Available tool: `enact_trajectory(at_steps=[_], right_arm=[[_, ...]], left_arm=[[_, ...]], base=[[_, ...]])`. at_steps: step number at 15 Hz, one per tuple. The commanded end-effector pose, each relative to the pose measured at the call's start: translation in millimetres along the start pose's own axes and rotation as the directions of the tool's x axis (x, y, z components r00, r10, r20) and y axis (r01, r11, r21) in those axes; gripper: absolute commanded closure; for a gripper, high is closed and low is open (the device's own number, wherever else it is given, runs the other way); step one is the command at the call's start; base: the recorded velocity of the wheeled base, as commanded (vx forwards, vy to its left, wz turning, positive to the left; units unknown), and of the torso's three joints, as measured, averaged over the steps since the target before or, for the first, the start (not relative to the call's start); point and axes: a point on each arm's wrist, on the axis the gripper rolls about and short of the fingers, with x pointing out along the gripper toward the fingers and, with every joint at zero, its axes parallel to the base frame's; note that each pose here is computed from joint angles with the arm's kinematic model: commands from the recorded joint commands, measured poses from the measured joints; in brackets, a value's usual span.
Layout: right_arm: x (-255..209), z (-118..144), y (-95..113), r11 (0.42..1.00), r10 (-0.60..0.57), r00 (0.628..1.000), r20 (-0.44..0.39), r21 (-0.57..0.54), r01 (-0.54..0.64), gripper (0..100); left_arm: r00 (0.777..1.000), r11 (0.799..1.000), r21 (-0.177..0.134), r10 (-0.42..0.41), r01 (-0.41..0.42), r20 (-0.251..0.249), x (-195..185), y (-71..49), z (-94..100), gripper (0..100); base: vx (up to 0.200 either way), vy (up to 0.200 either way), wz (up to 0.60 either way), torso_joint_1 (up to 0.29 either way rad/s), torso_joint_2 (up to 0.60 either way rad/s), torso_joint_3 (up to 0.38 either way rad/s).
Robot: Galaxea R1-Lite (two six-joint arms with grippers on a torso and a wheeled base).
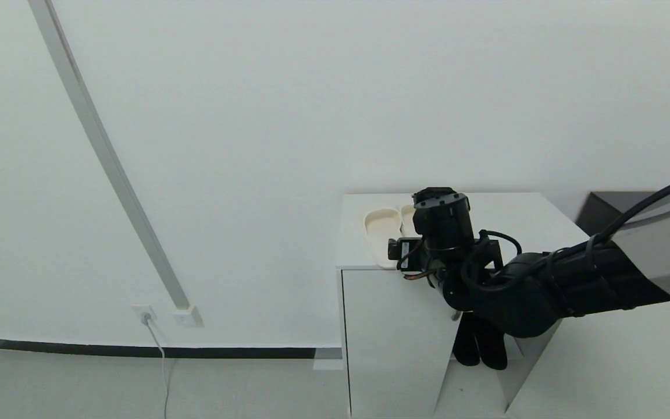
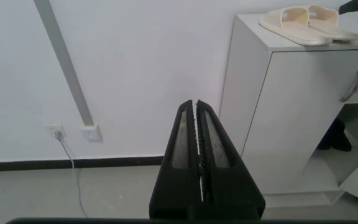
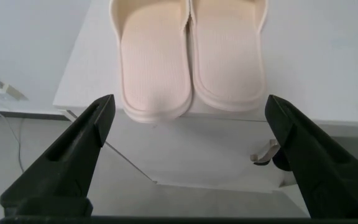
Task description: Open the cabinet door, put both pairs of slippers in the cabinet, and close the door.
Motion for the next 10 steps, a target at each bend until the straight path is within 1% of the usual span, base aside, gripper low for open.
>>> enact_trajectory(at_steps=[1,4,6,8,10], right_arm=[[8.6,-6.1,-3.9,1.000,-0.017,1.000,-0.014,-0.004,0.017,0],[20.1,-13.8,-5.3,1.000,-0.020,1.000,-0.007,0.003,0.020,0],[24.2,-18.4,-6.1,1.000,-0.022,1.000,-0.016,-0.002,0.022,0],[26.6,-21.6,-4.8,1.000,0.000,1.000,-0.026,-0.003,0.000,0],[32.5,-22.5,-3.9,1.000,0.016,1.000,-0.022,-0.003,-0.016,0]], left_arm=[[1.000,1.000,0.002,0.000,0.000,0.000,0.0,0.0,0.3,100],[1.000,1.000,0.002,0.000,0.000,0.000,0.0,0.0,0.3,100],[1.000,1.000,0.002,0.000,0.000,0.000,0.0,0.0,0.3,100],[1.000,1.000,-0.001,0.000,0.000,0.000,0.0,0.0,0.3,100],[1.000,1.000,-0.001,0.000,0.000,0.001,0.0,0.0,0.5,100]], base=[[0.200,0.000,0.00,0.002,0.00,0.007],[0.200,0.000,0.00,-0.004,0.00,0.001],[0.200,0.000,0.00,0.010,0.01,0.002],[0.200,0.000,0.00,0.007,0.00,0.000],[0.000,0.000,0.00,0.000,0.00,0.000]])
